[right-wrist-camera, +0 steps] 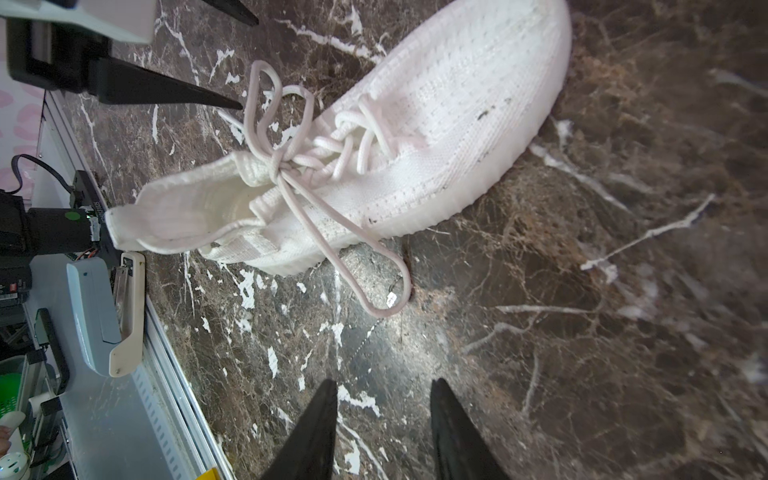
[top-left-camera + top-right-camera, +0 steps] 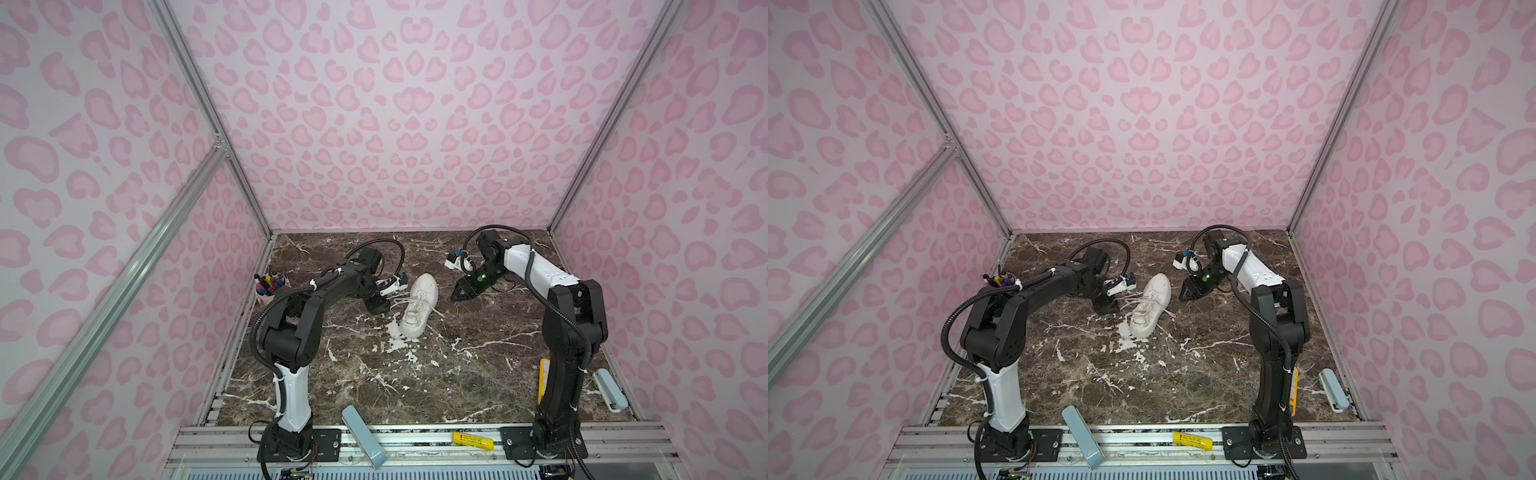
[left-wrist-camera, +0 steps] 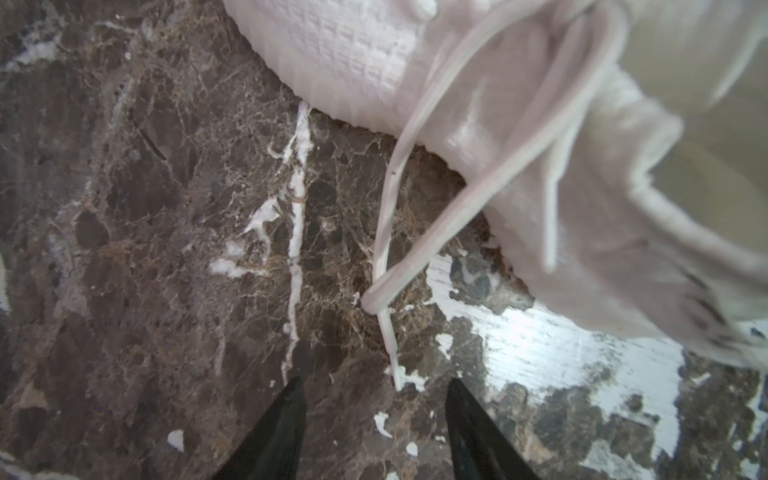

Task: Tie the shoes
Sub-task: 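Open both grippers and raise them away from the knotted laces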

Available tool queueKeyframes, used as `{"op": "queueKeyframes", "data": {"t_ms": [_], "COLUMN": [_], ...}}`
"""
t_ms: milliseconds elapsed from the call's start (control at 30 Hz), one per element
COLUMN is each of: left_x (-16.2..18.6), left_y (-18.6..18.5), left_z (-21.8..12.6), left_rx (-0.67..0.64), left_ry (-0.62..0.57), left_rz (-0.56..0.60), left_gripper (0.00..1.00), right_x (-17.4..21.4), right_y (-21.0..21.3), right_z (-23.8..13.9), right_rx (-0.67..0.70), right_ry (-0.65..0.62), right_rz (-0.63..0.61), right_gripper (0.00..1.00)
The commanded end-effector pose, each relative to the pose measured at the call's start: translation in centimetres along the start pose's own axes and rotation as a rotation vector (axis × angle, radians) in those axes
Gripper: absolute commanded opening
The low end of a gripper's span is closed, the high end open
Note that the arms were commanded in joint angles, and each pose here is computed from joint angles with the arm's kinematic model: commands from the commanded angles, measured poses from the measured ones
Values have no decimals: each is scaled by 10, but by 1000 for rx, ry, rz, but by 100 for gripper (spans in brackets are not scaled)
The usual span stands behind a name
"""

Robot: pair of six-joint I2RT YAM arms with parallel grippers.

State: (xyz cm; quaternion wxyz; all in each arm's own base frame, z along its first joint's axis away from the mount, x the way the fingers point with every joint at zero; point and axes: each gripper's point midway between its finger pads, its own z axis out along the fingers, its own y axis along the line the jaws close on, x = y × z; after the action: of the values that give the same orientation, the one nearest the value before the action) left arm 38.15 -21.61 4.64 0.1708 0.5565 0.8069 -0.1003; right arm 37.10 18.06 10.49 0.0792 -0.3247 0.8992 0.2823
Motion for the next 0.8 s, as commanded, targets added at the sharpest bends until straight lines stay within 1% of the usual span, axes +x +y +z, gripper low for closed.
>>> {"op": "queueKeyframes", "data": {"t_ms": [0,67,167,233,333,433,567,600,767], "left_x": [3,5,1,1,3,4,6,4,1], "left_y": [0,2,3,3,1,-1,0,1,12], "left_z": [5,9,12,16,23,31,35,34,30], "left_rx": [-9,-27,-39,-44,-57,-68,-96,-101,-138], "left_ry": [34,53,32,37,59,64,62,56,63], "left_rz": [-39,-37,-54,-61,-49,-48,-54,-55,-22], "left_gripper": [57,56,54,52,48,41,37,32,14], "right_x": [2,3,3,3,3,3,5,5,6], "right_y": [-3,-4,-4,-4,-5,-5,-6,-6,-7], "right_z": [-2,-3,-3,-3,-4,-4,-5,-5,-7], "right_rx": [17,20,20,21,24,24,27,28,32], "right_ry": [5,5,5,5,4,3,1,-1,-4], "right_rz": [12,16,18,19,22,23,30,31,34], "right_gripper": [39,39,39,39,38,38,38,38,38]}}
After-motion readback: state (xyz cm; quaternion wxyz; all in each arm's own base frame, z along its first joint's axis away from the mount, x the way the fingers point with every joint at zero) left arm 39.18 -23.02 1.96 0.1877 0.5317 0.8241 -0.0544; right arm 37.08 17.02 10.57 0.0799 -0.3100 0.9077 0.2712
